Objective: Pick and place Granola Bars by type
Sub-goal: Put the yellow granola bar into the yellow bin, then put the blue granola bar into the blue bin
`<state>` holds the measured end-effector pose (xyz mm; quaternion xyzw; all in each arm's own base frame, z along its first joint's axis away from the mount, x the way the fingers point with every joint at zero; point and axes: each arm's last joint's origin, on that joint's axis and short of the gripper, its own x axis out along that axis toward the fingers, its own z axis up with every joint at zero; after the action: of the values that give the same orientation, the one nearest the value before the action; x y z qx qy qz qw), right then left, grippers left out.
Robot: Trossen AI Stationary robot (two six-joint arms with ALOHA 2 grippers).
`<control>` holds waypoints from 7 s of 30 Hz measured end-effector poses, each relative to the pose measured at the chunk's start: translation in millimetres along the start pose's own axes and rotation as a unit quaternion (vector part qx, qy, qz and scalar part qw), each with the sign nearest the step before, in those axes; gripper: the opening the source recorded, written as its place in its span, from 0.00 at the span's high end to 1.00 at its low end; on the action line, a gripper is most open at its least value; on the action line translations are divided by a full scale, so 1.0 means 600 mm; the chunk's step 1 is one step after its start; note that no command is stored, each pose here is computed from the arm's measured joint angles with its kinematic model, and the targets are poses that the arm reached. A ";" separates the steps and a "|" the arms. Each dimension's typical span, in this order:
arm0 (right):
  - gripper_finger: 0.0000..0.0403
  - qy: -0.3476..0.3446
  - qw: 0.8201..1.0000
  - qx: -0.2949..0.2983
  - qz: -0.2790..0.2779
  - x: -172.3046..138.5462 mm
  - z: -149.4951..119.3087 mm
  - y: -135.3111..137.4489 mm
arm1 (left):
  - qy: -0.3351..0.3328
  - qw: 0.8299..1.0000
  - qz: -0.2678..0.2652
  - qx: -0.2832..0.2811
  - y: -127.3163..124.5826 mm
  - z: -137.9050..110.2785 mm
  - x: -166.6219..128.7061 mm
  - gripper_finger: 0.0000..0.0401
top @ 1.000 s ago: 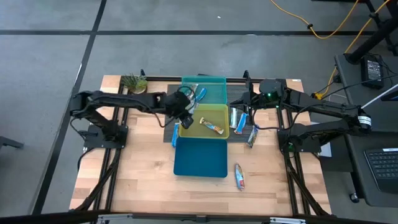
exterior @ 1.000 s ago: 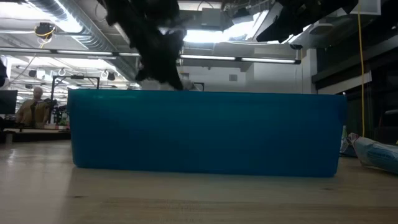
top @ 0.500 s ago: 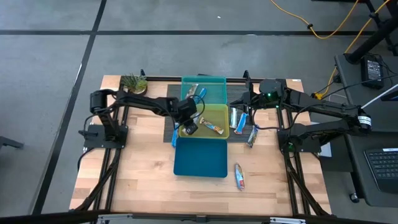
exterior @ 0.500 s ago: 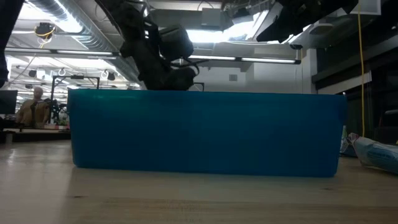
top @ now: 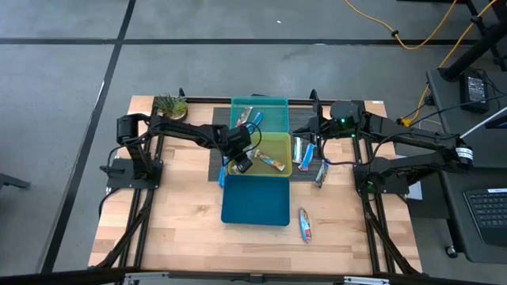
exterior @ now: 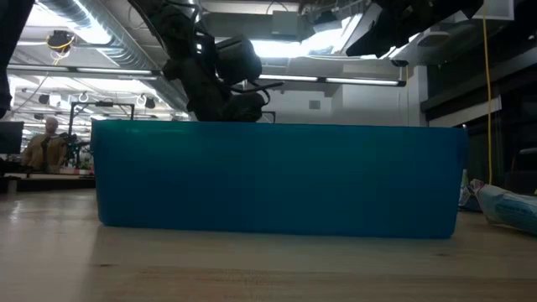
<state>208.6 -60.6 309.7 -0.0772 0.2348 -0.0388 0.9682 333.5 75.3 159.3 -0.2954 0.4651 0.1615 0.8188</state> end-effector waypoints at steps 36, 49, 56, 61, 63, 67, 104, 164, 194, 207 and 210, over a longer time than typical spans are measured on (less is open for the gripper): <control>0.89 0.001 1.000 0.001 0.000 0.000 0.000 0.000 | -0.131 0.989 0.055 -0.033 -0.008 -0.138 -0.261 0.70; 0.89 0.030 0.999 0.022 0.007 0.000 -0.010 0.003 | -0.100 0.993 0.044 -0.050 0.003 -0.161 -0.212 0.70; 0.89 0.032 0.999 0.018 0.007 0.000 -0.010 0.003 | -0.065 0.995 0.060 -0.047 -0.002 -0.154 -0.165 0.70; 0.89 0.032 0.999 0.020 0.008 0.000 -0.010 0.003 | -0.038 0.996 0.063 -0.045 -0.004 -0.151 -0.128 0.70; 0.89 0.033 0.999 0.025 0.008 0.000 -0.011 0.003 | -0.029 0.997 0.056 -0.043 -0.005 -0.150 -0.117 0.70; 0.89 0.033 0.999 0.033 0.008 0.000 -0.011 0.003 | -0.020 0.998 0.043 -0.043 -0.008 -0.148 -0.100 0.70; 0.89 0.033 0.999 0.033 0.022 0.000 -0.011 0.004 | 0.010 0.997 0.055 -0.062 -0.004 -0.149 -0.043 0.99; 0.89 0.033 0.999 0.019 0.022 0.000 -0.011 0.004 | -0.120 0.993 -0.013 -0.018 -0.020 -0.139 -0.202 1.00; 0.89 0.032 0.999 0.006 0.022 0.000 -0.011 0.004 | -0.206 0.954 -0.134 0.172 -0.158 0.025 -0.350 1.00; 0.89 0.031 0.999 -0.003 0.022 0.000 -0.011 0.004 | -0.078 0.964 -0.160 0.198 -0.218 -0.020 -0.292 1.00; 0.89 0.024 0.999 -0.020 0.021 0.000 -0.009 0.004 | -0.032 0.969 -0.148 0.193 -0.235 -0.038 -0.259 1.00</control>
<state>206.2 -59.2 304.8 -0.0907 0.2600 -0.0160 0.9612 313.9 -46.8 330.5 -0.1918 0.4118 -0.0445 0.8897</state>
